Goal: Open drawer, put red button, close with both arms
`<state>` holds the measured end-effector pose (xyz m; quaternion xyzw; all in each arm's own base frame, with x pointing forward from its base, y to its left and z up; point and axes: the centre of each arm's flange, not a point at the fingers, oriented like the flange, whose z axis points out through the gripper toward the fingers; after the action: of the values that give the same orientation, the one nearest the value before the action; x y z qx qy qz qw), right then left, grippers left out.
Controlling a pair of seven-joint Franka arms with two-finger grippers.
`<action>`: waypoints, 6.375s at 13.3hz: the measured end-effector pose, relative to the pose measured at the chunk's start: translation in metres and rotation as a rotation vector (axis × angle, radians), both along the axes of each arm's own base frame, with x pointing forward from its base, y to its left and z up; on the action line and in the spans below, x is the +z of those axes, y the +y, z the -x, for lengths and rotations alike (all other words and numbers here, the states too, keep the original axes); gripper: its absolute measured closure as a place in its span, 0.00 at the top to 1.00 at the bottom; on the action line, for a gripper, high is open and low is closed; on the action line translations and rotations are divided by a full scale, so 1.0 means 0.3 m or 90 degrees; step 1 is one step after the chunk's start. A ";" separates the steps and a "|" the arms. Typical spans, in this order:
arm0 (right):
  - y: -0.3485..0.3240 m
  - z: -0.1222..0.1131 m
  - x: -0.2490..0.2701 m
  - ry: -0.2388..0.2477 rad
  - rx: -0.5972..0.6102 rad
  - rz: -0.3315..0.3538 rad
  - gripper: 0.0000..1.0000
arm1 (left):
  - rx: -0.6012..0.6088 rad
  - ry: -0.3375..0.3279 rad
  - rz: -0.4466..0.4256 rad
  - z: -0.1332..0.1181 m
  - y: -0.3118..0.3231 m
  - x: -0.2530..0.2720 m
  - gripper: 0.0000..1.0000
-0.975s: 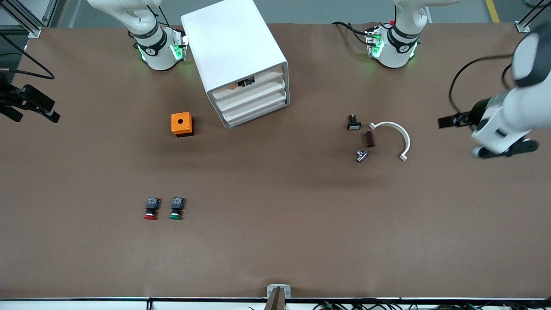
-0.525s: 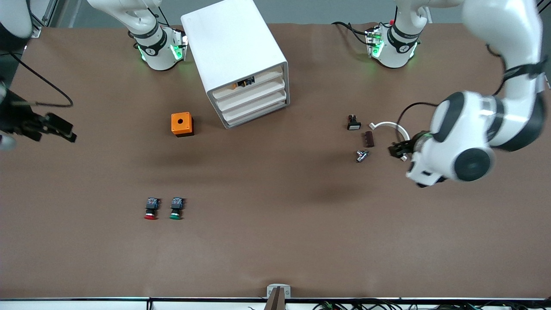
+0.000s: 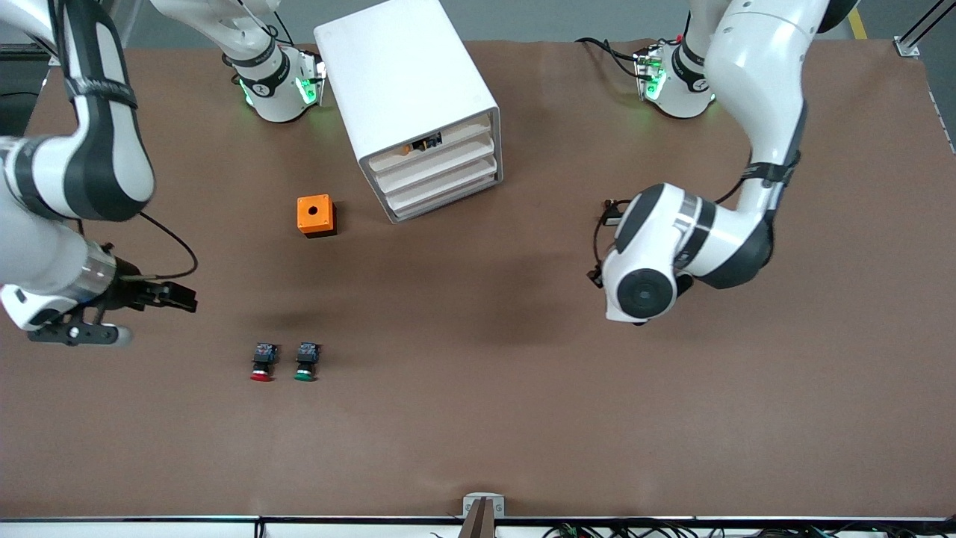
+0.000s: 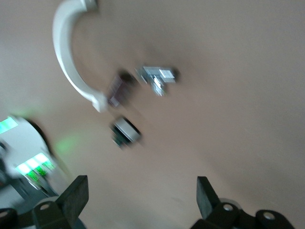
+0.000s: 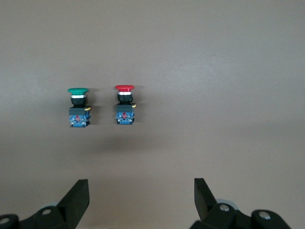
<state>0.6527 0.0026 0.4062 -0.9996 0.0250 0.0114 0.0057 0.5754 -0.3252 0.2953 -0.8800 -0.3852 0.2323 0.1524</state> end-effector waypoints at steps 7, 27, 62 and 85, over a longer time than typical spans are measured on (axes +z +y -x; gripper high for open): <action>0.065 -0.070 -0.473 0.022 -0.010 -0.025 0.98 | 0.398 0.202 0.032 0.068 -0.211 -0.160 0.98; 0.178 -0.117 -0.630 0.055 -0.012 -0.040 0.41 | 0.574 0.498 -0.152 0.402 -0.625 -0.282 0.59; 1.631 0.609 -0.169 0.114 -0.646 -0.031 0.41 | 0.474 0.061 0.035 -0.237 0.150 -0.020 0.99; 0.347 0.069 0.331 0.082 -0.262 -0.064 1.00 | -0.239 -0.152 0.267 0.203 -0.639 -0.073 1.00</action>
<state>0.6318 0.1067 0.5055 -0.9692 0.2279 0.0750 0.0559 0.5146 -0.5169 0.2733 -0.9692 -0.1749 0.1692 -0.0389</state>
